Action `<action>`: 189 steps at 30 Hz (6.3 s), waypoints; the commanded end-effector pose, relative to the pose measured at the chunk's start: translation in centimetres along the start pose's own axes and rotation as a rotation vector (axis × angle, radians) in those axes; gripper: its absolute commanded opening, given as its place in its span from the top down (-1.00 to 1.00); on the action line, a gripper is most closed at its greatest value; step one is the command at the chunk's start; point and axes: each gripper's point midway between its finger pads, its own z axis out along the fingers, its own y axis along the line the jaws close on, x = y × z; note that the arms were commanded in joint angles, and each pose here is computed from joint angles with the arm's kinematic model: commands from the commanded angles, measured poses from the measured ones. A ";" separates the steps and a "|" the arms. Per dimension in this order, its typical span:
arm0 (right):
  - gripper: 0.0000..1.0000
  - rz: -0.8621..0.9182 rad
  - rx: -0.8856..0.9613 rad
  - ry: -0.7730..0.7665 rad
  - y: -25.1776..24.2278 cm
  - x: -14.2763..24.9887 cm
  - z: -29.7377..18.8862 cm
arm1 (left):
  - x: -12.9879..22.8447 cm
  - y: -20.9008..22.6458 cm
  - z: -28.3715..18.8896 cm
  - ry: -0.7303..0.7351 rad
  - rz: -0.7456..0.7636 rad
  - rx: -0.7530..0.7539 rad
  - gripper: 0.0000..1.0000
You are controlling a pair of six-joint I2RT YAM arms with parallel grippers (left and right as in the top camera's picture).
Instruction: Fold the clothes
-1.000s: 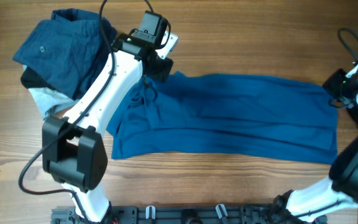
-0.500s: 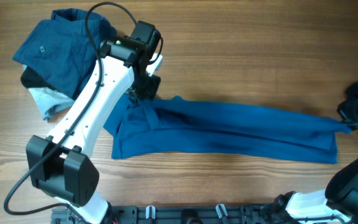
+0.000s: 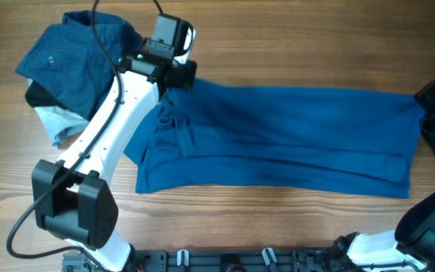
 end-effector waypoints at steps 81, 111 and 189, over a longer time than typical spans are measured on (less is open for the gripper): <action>0.91 -0.076 -0.090 0.059 1.6 1.3 -0.6 | -5.3 2.0 2.1 -0.153 -0.080 0.181 0.92; -0.96 -0.034 0.198 0.270 -4.7 6.5 -0.5 | 12.8 0.5 -2.4 0.633 -0.129 0.214 0.35; 0.92 -1.010 -0.738 0.986 18.1 38.4 -7.9 | 7.0 5.8 -10.1 0.316 -0.266 0.158 -0.51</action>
